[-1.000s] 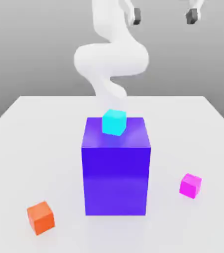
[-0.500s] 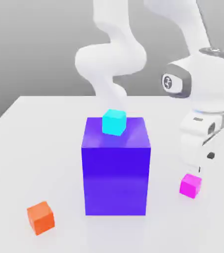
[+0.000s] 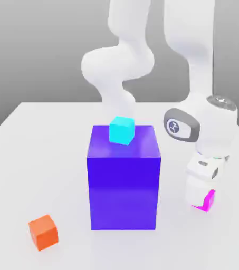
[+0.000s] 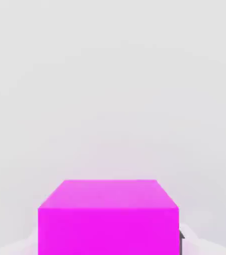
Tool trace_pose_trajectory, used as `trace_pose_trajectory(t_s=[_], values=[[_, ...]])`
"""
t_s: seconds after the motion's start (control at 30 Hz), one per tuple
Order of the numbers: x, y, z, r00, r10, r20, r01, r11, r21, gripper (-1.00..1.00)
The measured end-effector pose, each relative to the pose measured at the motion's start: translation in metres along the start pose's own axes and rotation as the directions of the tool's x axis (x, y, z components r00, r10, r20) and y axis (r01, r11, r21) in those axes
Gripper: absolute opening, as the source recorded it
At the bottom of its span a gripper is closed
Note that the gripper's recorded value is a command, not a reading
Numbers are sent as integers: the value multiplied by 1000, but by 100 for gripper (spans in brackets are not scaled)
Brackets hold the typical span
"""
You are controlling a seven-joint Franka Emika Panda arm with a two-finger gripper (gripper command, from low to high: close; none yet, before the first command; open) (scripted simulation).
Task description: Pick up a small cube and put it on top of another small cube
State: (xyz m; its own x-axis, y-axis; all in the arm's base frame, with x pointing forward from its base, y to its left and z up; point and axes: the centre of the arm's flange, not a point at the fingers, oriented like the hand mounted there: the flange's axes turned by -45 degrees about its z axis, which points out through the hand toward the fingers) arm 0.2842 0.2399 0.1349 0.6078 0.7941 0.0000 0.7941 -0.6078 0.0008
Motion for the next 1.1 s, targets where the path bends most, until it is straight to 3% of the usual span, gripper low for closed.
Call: trace_pose_trajectory(t_s=[0.2,0.33,0.97,1.07,1.1], values=[[2,1,-51,1000,-2,1,2,1000,-1,-100],[36,21,-64,999,-40,1,40,999,-2,-100],[197,155,-106,962,-273,0,273,962,3,-100],[205,164,-73,958,-286,-1,286,958,3,-100],[205,164,-56,958,-287,0,287,958,3,100]])
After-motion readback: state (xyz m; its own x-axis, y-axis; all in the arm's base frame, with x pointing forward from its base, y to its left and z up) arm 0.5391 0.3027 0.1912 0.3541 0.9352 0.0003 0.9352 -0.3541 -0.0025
